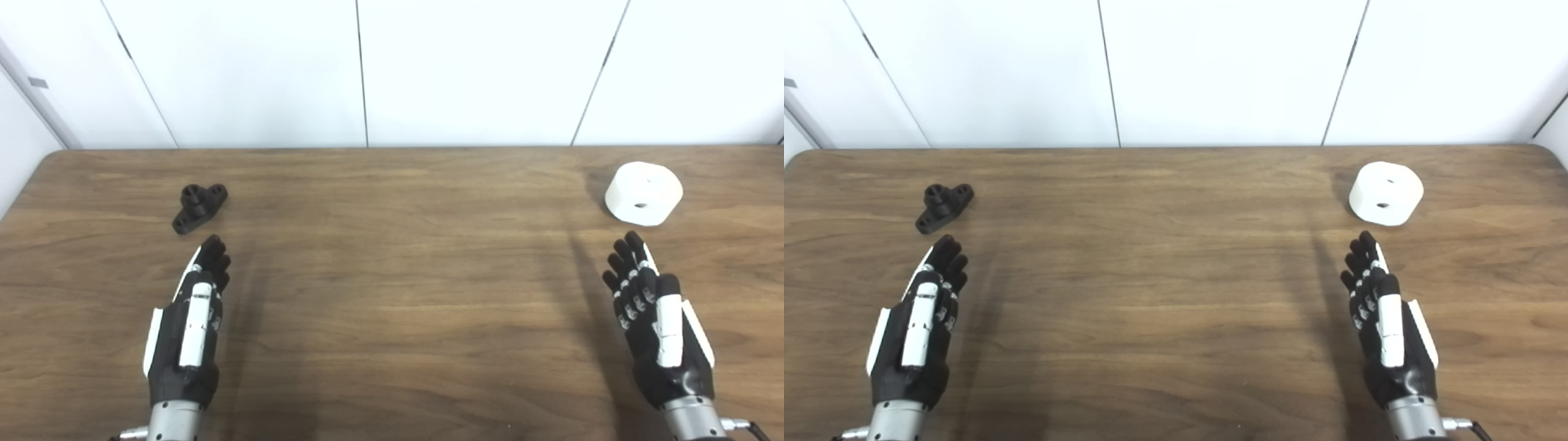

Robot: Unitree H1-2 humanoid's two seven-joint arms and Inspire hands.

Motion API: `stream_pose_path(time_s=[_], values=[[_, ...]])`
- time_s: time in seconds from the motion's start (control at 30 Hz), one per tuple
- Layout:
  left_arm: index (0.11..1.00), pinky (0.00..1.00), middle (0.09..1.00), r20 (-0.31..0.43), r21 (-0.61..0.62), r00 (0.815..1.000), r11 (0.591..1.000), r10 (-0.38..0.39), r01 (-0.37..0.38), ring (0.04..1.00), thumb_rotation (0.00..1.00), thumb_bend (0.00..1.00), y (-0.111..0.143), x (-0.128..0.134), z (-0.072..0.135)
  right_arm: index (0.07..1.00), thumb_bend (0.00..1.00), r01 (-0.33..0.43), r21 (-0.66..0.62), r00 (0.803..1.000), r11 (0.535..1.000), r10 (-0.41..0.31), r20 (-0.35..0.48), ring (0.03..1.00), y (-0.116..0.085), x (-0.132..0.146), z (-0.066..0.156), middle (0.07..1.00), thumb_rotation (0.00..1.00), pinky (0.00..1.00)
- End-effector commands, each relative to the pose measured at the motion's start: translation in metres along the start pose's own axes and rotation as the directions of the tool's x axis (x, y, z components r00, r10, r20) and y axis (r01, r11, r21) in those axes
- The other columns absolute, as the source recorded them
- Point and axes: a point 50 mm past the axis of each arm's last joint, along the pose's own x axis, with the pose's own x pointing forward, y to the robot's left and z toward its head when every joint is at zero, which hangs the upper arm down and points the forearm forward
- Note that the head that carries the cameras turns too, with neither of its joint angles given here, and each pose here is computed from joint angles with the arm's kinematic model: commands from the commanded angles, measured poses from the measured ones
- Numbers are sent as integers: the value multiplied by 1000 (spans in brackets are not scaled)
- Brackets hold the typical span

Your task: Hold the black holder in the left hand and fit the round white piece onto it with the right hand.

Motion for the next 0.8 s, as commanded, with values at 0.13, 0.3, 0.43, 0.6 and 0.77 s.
stream_pose_path(time_s=[0.13,0.3,0.43,0.6,0.77], values=[[946,1000,966,-97,37,994,999,42,-39,978,845,224,9,-53,-7,1000,585,-11,-37,1000,999,10,-19,1000,-7,-29,1,1000,1000,1000],[945,1000,964,-90,30,995,999,39,-37,975,858,193,9,-53,-8,1000,585,-14,-34,1000,999,13,-21,1000,-7,-30,1,1000,1000,1000],[961,1000,972,-93,25,995,999,32,-30,992,896,190,9,-53,-8,1000,590,-13,-38,1000,999,12,-19,1000,-7,-30,1,1000,1000,1000],[945,1000,964,-93,25,994,998,57,-54,982,838,239,4,-56,-9,1000,583,-13,-39,1000,999,12,-23,1000,-10,-32,-2,1000,1000,1000],[917,1000,944,-86,16,994,998,69,-68,963,651,280,0,-57,-17,1000,553,-20,-34,999,999,18,-41,1000,-12,-32,-9,1000,1000,1000]])
